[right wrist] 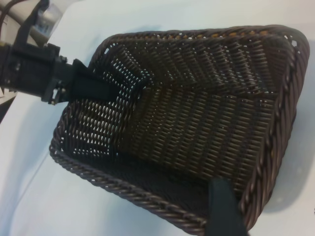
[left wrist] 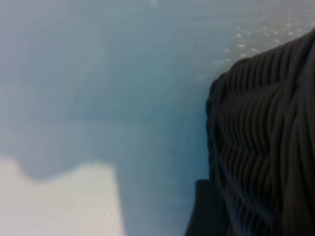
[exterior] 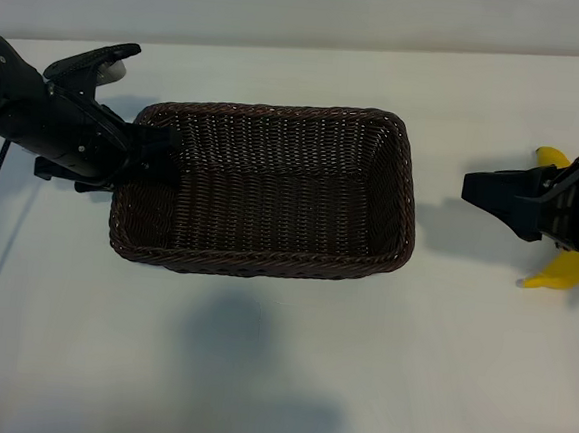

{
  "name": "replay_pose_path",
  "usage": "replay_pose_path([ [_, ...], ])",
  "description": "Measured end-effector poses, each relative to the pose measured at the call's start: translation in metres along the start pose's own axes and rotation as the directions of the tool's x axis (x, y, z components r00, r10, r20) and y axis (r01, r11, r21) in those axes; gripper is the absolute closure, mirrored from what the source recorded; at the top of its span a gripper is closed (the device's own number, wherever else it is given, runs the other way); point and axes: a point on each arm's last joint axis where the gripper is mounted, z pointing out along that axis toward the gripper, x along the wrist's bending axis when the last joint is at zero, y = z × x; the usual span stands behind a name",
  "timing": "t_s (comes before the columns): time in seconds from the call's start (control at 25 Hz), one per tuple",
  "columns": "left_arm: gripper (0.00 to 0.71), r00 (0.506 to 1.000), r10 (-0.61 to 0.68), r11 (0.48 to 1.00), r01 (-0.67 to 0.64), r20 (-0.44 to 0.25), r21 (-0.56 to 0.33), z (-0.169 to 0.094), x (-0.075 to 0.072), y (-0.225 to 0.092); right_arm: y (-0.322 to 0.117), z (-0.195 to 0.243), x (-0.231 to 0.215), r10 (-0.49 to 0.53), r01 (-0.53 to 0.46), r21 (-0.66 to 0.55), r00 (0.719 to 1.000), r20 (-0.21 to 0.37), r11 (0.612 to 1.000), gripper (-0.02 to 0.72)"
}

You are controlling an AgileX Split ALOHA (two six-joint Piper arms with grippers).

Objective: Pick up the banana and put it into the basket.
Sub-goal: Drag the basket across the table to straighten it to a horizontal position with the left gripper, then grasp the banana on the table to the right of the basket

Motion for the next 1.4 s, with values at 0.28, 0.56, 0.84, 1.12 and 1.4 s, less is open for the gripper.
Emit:
replay_pose_path([
  [0.28,0.131,0.999,0.029,0.999,-0.03,-0.045,-0.025,-0.021,-0.003,0.0,0.0,0.0,0.0,0.0,0.0,0.0,1.0,0.0,1.0,0.257],
  [0.56,0.131,0.998,0.05,0.997,-0.052,-0.024,-0.061,-0.055,-0.015,-0.004,0.0,0.0,0.0,0.0,0.0,0.0,1.0,0.0,1.0,0.257],
  [0.84,0.131,0.995,0.094,0.993,-0.097,-0.038,-0.063,-0.074,-0.019,-0.01,0.0,0.0,0.0,0.0,0.0,0.0,1.0,0.0,1.0,0.257],
  [1.12,0.131,0.975,0.154,0.987,-0.145,-0.163,0.066,-0.095,-0.012,-0.027,0.0,0.0,0.0,0.0,0.0,0.0,1.0,0.0,1.0,0.257],
  [1.4,0.131,0.933,0.106,0.994,-0.1,-0.345,0.037,-0.144,-0.007,-0.046,0.0,0.0,0.0,0.0,0.0,0.0,1.0,0.0,1.0,0.257],
])
